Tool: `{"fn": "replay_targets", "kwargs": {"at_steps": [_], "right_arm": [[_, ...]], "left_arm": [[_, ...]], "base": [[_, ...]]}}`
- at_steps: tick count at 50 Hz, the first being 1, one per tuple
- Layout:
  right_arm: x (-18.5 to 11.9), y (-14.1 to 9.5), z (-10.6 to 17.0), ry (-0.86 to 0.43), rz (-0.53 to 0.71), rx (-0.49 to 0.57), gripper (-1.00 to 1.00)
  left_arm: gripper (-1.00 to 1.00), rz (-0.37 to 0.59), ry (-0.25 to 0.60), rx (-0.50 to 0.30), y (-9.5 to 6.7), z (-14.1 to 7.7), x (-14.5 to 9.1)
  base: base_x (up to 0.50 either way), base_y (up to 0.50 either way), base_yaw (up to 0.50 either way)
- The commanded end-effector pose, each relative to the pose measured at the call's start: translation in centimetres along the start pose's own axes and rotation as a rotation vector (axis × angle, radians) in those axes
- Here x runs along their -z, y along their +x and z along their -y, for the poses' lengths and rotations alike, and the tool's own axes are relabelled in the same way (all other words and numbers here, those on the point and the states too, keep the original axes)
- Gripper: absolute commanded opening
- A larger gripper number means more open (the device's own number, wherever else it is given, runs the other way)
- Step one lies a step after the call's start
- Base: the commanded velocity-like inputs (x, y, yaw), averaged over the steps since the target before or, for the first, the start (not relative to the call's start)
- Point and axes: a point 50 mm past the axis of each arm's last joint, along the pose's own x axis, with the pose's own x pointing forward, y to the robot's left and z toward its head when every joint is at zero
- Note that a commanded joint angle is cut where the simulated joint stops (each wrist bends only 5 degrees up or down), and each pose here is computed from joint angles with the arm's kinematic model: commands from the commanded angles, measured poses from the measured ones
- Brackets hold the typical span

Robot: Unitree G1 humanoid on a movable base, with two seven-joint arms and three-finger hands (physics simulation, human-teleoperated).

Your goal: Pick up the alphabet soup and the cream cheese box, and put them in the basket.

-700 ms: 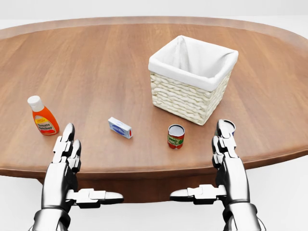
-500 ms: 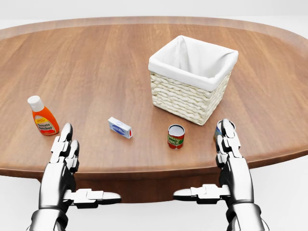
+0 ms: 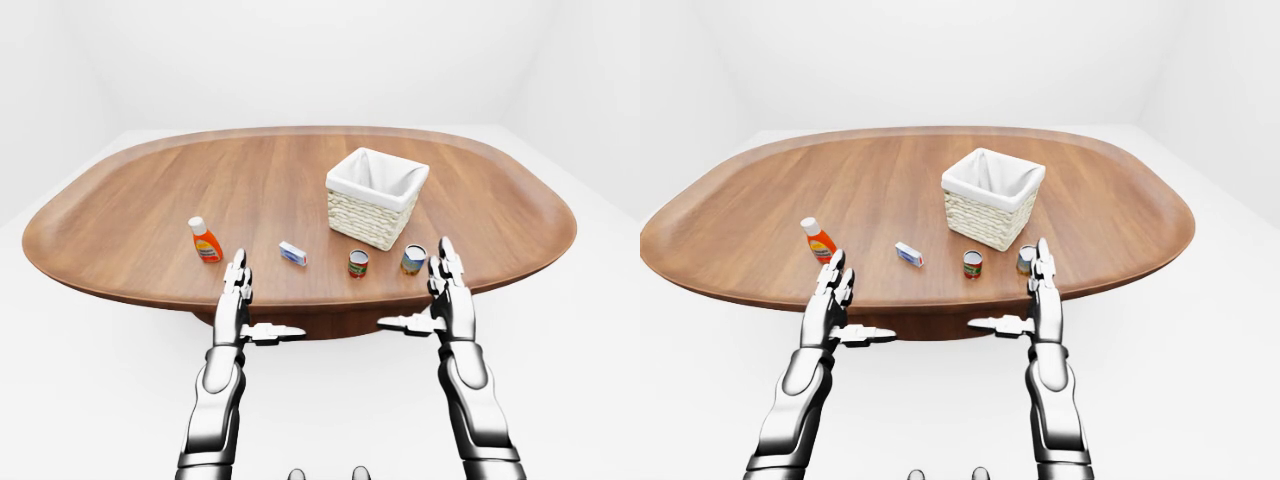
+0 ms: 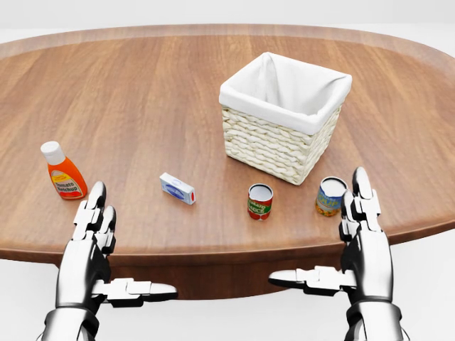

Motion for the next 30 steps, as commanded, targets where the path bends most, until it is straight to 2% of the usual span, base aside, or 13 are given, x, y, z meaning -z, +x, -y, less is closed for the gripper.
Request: {"fn": "replay_targets", "kwargs": {"at_steps": [1, 9, 18, 30], "right_arm": [[-0.3, 0.0, 1.0, -0.011, 0.02, 0.095, 1.0], [-0.3, 0.0, 1.3, -0.009, 0.02, 0.122, 1.0], [-0.8, -0.3, 2.5, -0.027, 0.041, 0.231, 1.0], [-0.9, -0.4, 3.2, -0.033, 0.05, 0.291, 1.0]], "left_arm": [[1.0, 0.0, 0.0, 0.0, 0.0, 0.0, 0.0], [1.0, 0.003, 0.001, -0.003, 0.0, -0.1, 0.0], [1.0, 0.001, 0.002, -0.003, 0.0, 0.0, 0.0], [1.0, 0.0, 0.0, -0.001, 0.0, 0.0, 0.0]], "base": [[0.0, 0.0, 0.0], [0.0, 0.0, 0.0], [0.0, 0.0, 0.0], [0.0, 0.0, 0.0]]}}
